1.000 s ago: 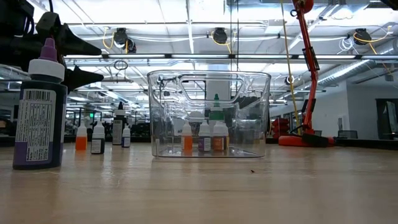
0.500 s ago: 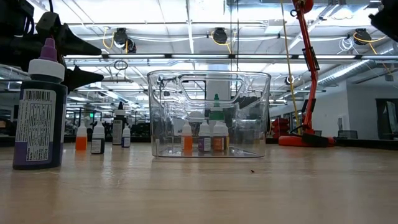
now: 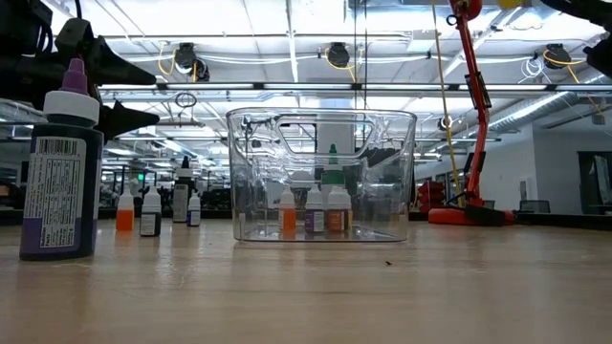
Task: Pick & Place food coloring
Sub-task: Put the big blue food coloring bottle into the transparent bin
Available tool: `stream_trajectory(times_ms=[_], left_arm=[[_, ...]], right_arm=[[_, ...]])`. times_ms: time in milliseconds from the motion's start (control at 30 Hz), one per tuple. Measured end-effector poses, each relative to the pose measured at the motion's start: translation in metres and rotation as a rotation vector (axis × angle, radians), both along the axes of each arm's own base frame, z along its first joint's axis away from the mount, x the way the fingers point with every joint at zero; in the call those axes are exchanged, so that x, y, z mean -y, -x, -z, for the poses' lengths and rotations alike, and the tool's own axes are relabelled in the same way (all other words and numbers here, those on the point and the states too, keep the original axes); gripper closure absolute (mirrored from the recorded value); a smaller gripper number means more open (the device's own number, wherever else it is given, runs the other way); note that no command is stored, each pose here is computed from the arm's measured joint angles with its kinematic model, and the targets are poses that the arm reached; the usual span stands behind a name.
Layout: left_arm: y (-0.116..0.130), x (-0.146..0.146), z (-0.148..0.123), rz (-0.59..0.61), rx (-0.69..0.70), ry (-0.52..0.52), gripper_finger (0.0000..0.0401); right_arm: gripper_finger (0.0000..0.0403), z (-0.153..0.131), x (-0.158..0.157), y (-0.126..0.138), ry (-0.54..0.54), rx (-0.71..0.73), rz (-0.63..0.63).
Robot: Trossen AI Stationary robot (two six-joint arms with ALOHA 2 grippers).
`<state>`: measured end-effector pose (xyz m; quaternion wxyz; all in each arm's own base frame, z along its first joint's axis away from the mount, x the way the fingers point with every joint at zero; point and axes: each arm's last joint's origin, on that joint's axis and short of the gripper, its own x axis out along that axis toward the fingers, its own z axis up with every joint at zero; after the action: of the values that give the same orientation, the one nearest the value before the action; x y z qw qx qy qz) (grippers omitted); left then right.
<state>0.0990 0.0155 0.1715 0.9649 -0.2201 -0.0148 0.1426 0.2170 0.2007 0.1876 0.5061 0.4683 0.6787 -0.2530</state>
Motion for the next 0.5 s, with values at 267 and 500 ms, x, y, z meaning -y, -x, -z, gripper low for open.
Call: stream_trajectory(times_ms=[267, 500], left_arm=[[0.0, 0.0, 0.0, 0.0, 0.0, 0.0, 0.0022], [0.0, 0.0, 0.0, 0.0, 0.0, 0.0, 0.0022]], right_arm=[[0.0276, 0.0001, -0.001, -0.0001, -0.023, 0.013, -0.054], [0.0279, 0.0, 0.0021, -0.0063, 0.049, 0.163, -0.163]])
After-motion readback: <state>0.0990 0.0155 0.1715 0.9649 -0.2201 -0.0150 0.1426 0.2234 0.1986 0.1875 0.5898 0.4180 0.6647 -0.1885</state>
